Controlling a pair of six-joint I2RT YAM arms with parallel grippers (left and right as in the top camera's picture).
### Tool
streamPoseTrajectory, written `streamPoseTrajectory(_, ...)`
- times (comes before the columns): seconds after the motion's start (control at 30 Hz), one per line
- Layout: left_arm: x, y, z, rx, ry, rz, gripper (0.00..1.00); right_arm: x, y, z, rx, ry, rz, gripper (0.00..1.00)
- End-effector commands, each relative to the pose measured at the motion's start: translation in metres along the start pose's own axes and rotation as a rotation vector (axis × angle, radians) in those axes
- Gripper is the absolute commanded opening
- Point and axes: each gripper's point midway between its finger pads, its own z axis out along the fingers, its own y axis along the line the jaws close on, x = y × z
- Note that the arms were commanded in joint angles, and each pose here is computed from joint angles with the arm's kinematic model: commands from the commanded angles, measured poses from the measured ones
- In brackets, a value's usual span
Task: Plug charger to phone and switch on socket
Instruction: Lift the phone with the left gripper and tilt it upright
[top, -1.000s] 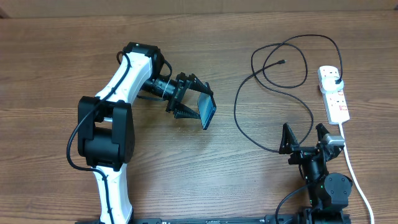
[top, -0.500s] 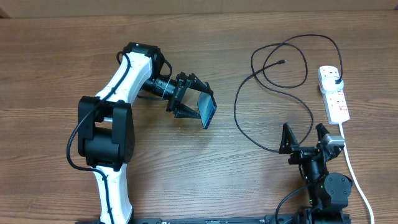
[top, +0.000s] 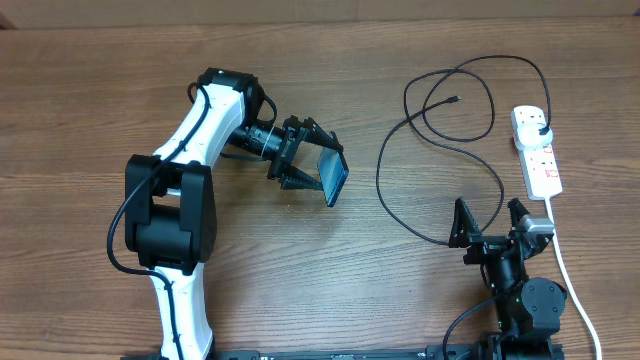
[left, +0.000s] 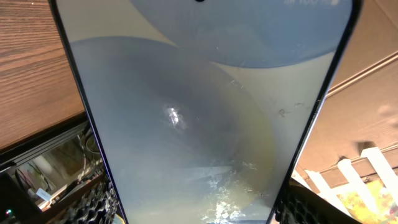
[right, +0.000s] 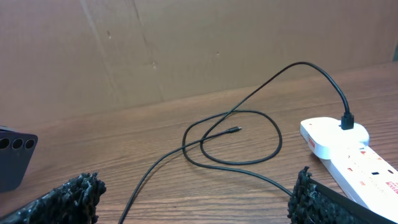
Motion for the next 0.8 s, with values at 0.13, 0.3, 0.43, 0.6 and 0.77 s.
streamPoseTrajectory(0.13, 0.003, -0.015, -0.003, 0.059, 0.017, 0.007, 0.59, 0.004, -0.001, 0.001, 0.005, 0.007, -0.007, 1.0)
streamPoseTrajectory(0.3, 0.003, -0.015, -0.003, 0.059, 0.017, 0.007, 0.59, 0.004, -0.001, 0.001, 0.005, 0.007, -0.007, 1.0)
streamPoseTrajectory(0.43, 0.003, -0.015, -0.003, 0.059, 0.017, 0.008, 0.59, 0.004, -0.001, 0.001, 0.005, 0.007, -0.007, 1.0)
streamPoseTrajectory(0.6, 0.002, -0.016, -0.003, 0.06, 0.015, 0.016, 0.59, 0.004, -0.001, 0.001, 0.002, 0.005, 0.001, 1.0)
streamPoseTrajectory(0.77, 0.0, -0.016, -0.003, 0.062, 0.012, 0.026, 0.59, 0.005, 0.016, 0.0, -0.094, 0.026, 0.187, 1.0)
